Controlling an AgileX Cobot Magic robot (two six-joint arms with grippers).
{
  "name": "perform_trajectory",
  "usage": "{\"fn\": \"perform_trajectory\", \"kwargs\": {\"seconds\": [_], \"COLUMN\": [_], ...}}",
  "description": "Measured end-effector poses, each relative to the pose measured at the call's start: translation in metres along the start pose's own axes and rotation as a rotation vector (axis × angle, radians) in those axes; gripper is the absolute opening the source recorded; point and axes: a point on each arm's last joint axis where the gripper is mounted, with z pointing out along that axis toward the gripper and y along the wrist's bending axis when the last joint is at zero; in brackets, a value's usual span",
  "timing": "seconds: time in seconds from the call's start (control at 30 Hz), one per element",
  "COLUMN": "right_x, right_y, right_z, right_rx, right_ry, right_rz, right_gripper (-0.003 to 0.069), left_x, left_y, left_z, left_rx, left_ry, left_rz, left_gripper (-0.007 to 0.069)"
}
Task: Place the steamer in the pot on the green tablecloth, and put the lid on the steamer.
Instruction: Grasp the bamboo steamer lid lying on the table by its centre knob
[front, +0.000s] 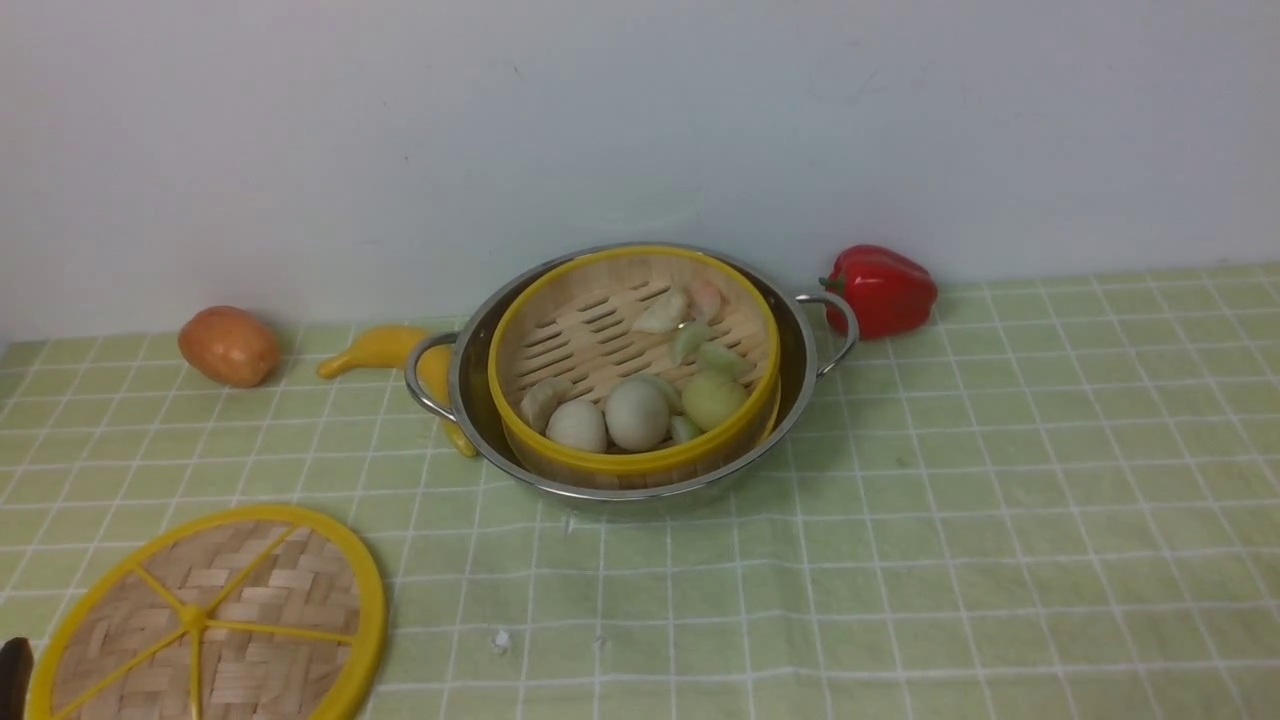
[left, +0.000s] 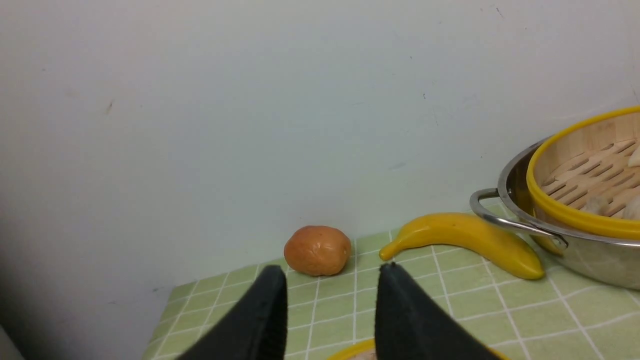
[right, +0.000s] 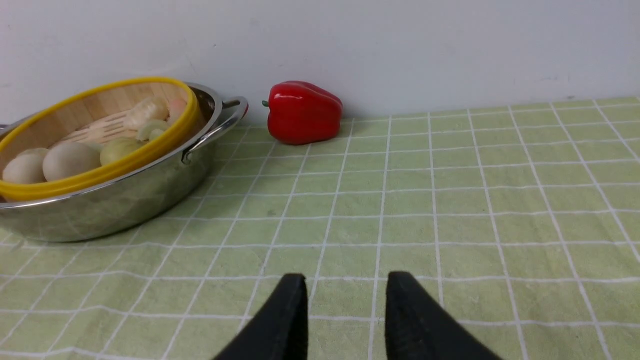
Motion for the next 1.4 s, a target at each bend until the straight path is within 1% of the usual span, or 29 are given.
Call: {"fn": "perform_trajectory", "kwargs": {"seconds": [0.03,0.07,0.1,0.13,0.17,0.27,0.3,0.33,0.4,0.57,0.63,0.67,0.7,0.77,0.83,0.9,0.93,0.97,1.0,1.03,1.1,1.13,1.17,1.2,1.23,1.33,1.37,1.4], "right_x": [0.000,0.000,0.000,0.000,0.000,0.000,0.000,0.000,0.000,0.000,0.000,0.000,0.000,0.000,0.000,0.000,0.000,0.000,0.000,0.000,0.000,0.000,0.000,0.000,0.000,0.000,0.000,0.000], "right_y": [0.000,0.000,0.000,0.000,0.000,0.000,0.000,0.000,0.000,0.000,0.000,0.000,0.000,0.000,0.000,0.000,0.000,0.000,0.000,0.000,0.000,0.000,0.000,0.000,0.000,0.000,0.000,0.000], "right_z": [0.000,0.000,0.000,0.000,0.000,0.000,0.000,0.000,0.000,0.000,0.000,0.000,0.000,0.000,0.000,0.000,0.000,0.000,0.000,0.000,0.000,0.000,0.000,0.000,0.000,0.000,0.000,0.000], "right_rx": [0.000,0.000,0.000,0.000,0.000,0.000,0.000,0.000,0.000,0.000,0.000,0.000,0.000,0.000,0.000,0.000,0.000,0.000,0.000,0.000,0.000,0.000,0.000,0.000,0.000,0.000,0.000,0.000], "right_ry": [0.000,0.000,0.000,0.000,0.000,0.000,0.000,0.000,0.000,0.000,0.000,0.000,0.000,0.000,0.000,0.000,0.000,0.000,0.000,0.000,0.000,0.000,0.000,0.000,0.000,0.000,0.000,0.000], "right_rz": [0.000,0.000,0.000,0.000,0.000,0.000,0.000,0.000,0.000,0.000,0.000,0.000,0.000,0.000,0.000,0.001,0.001,0.001,0.001,0.001,0.002,0.003,0.003,0.003,0.003,0.003,0.003,0.003], "right_gripper": [0.0240,0.0240,0.0240,0.0240,0.0240,0.0240,0.0240,0.0240,0.0240,0.0240,0.0240,0.0240,0.0240,0.0240,0.0240,0.0240,0.0240,0.0240,0.0240,0.0240,0.0240,0.0240,0.0240,0.0240,0.0240,0.0240,0.0240,0.0240], "left_x": [0.000,0.000,0.000,0.000,-0.001,-0.006,-0.006,-0.009,-0.014,-0.018,-0.021,-0.032,-0.033,-0.055,-0.072,-0.088,-0.093,-0.094,-0.100,-0.100,-0.106,-0.106,-0.107,-0.106,-0.105,-0.100,-0.099,-0.093], "left_y": [0.000,0.000,0.000,0.000,0.000,0.003,0.003,0.007,0.012,0.017,0.016,0.016,0.016,0.015,0.012,0.009,0.008,0.007,0.007,0.007,0.009,0.011,0.011,0.014,0.016,0.021,0.021,0.022], "left_z": [0.000,0.000,0.000,0.000,0.000,0.000,0.000,-0.001,-0.002,-0.003,-0.004,-0.005,-0.006,-0.008,-0.006,0.001,0.005,0.006,0.017,0.018,0.040,0.050,0.052,0.069,0.078,0.119,0.125,0.147], "left_rx": [0.000,0.001,0.005,0.005,0.007,-0.013,-0.016,-0.036,-0.073,-0.098,-0.084,-0.055,-0.050,0.015,0.077,0.142,0.168,0.173,0.211,0.211,0.242,0.243,0.242,0.233,0.223,0.167,0.164,0.135], "left_ry": [0.000,-0.001,-0.002,-0.003,-0.012,-0.070,-0.076,-0.123,-0.198,-0.253,-0.246,-0.243,-0.241,-0.198,-0.102,0.052,0.136,0.154,0.327,0.347,0.608,0.704,0.723,0.850,0.926,1.141,1.160,1.255], "left_rz": [-0.005,-0.043,-0.164,-0.198,-0.351,-0.617,-0.624,-0.702,-0.756,-0.785,-0.789,-0.791,-0.790,-0.758,-0.681,-0.585,-0.543,-0.536,-0.461,-0.445,-0.373,-0.353,-0.352,-0.329,-0.312,-0.309,-0.311,-0.322], "left_gripper": [0.0243,0.0243,0.0243,0.0243,0.0243,0.0243,0.0243,0.0243,0.0243,0.0243,0.0243,0.0243,0.0243,0.0243,0.0243,0.0243,0.0243,0.0243,0.0243,0.0243,0.0243,0.0243,0.0243,0.0243,0.0243,0.0243,0.0243,0.0243]}}
